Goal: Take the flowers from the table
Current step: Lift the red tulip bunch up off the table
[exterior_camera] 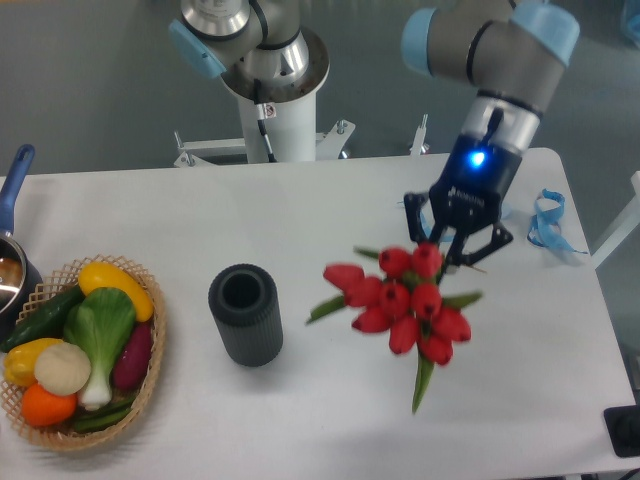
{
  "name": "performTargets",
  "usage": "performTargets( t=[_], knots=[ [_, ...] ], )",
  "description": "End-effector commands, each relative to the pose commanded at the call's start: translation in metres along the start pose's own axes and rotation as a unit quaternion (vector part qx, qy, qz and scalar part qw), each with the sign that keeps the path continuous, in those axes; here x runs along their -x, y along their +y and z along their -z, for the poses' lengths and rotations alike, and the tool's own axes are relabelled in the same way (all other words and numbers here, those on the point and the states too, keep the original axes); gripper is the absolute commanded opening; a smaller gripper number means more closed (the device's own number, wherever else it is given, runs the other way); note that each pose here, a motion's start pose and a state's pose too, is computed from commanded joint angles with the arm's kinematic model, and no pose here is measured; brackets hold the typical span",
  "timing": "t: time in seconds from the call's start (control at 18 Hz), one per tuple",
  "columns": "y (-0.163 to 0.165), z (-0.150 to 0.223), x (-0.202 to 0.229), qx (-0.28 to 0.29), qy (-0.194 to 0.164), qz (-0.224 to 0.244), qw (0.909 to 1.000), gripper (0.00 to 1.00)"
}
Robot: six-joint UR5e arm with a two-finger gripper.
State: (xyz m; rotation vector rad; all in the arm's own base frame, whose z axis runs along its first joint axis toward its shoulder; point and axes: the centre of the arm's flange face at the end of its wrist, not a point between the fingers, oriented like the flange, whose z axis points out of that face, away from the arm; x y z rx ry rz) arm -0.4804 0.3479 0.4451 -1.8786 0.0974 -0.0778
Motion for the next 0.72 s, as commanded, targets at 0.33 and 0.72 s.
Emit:
performTargets(
  t=[0.33,0.72],
  knots=[
    [0.0013,0.0052,0.0036,-0.002,-0.004,0.006,1.0,0.18],
    [-0.0003,0.0069,0.0019,-0.003,-0.006,0.003,1.0,0.18]
  ],
)
